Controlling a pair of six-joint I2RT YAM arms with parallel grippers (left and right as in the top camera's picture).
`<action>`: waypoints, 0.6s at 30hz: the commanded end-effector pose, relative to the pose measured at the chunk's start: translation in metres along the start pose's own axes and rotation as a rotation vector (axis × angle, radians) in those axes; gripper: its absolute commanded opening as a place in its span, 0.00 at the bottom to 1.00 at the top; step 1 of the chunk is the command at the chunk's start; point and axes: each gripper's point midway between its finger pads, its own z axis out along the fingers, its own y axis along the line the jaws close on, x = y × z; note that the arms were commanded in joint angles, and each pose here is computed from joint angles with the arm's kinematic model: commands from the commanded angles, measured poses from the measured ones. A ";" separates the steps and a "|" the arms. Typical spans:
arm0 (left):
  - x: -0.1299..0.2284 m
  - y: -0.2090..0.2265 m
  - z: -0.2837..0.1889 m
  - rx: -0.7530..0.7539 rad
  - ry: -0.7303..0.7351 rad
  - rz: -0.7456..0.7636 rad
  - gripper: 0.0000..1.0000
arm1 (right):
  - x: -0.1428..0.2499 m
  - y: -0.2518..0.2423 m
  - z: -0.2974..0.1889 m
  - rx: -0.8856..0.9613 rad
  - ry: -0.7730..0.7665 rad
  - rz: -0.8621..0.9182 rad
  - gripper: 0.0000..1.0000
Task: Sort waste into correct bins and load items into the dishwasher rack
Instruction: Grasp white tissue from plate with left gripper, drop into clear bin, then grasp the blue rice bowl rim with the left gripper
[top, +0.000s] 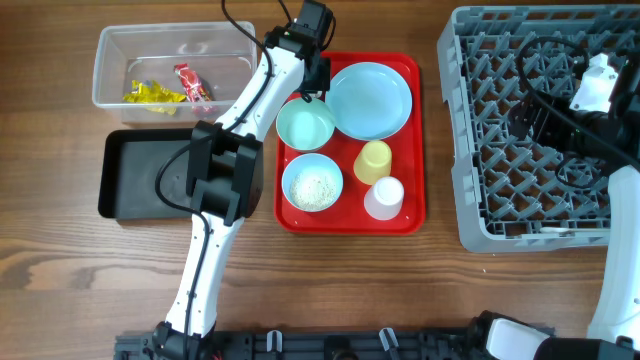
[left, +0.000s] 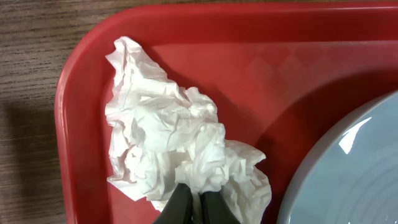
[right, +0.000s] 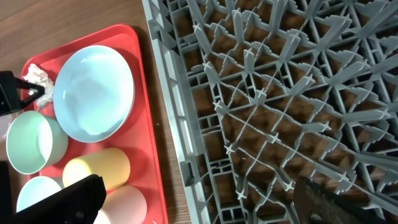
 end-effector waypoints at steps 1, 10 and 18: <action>-0.013 -0.007 -0.028 0.021 -0.050 0.001 0.04 | -0.001 -0.002 0.002 0.007 0.001 0.012 0.99; -0.048 0.030 -0.189 -0.028 -0.256 -0.053 0.04 | -0.002 -0.002 0.002 0.006 -0.002 0.012 0.99; -0.031 0.172 -0.177 -0.145 -0.112 -0.298 0.04 | -0.003 -0.002 0.002 0.006 -0.006 0.010 0.99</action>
